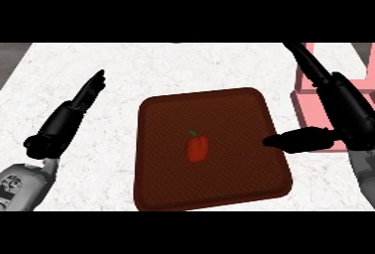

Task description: Pick the bell pepper from the tray and place it in the cardboard box

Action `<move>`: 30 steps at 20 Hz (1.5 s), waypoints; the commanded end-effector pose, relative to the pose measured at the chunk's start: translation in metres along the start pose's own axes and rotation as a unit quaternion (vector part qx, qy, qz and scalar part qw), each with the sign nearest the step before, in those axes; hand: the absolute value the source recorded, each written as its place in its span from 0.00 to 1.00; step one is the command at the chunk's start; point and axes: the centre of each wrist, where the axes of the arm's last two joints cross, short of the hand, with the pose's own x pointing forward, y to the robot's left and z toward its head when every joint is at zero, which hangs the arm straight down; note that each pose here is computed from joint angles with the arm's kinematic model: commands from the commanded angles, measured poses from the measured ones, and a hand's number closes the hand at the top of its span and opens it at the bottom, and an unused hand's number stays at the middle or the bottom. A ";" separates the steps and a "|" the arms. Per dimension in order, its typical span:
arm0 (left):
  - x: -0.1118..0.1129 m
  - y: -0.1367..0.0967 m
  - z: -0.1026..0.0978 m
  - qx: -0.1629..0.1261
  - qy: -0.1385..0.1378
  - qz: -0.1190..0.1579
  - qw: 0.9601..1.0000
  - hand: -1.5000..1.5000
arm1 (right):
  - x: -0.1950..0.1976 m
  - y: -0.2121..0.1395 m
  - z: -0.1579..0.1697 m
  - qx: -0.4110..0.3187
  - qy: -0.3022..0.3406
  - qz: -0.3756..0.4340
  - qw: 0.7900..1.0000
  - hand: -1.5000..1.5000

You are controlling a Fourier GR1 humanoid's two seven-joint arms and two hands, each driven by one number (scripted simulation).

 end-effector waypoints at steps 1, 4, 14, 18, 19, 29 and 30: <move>0.001 0.009 -0.002 -0.002 -0.002 -0.010 1.000 0.50 | 0.024 0.018 -0.002 0.060 -0.022 0.087 0.994 0.00; -0.008 -0.002 0.016 -0.019 -0.005 0.003 1.000 0.50 | 0.039 0.009 -0.011 0.124 0.017 0.141 0.982 0.00; 0.002 0.001 -0.007 -0.015 -0.010 -0.010 1.000 0.50 | 0.128 0.076 -0.035 0.280 0.056 0.283 0.916 0.00; -0.011 0.000 0.000 -0.007 -0.006 -0.006 1.000 0.50 | 0.152 0.110 -0.044 0.312 0.084 0.302 0.897 0.00; -0.004 0.007 -0.003 -0.008 -0.004 0.000 1.000 0.50 | 0.156 0.107 -0.049 0.320 0.099 0.300 0.893 0.00; -0.006 -0.001 -0.004 -0.003 -0.004 -0.005 1.000 0.50 | 0.161 0.166 -0.047 0.344 0.149 0.294 0.879 0.00; -0.013 0.005 -0.003 -0.004 -0.002 -0.005 1.000 0.50 | 0.160 0.165 -0.051 0.353 0.151 0.297 0.874 0.00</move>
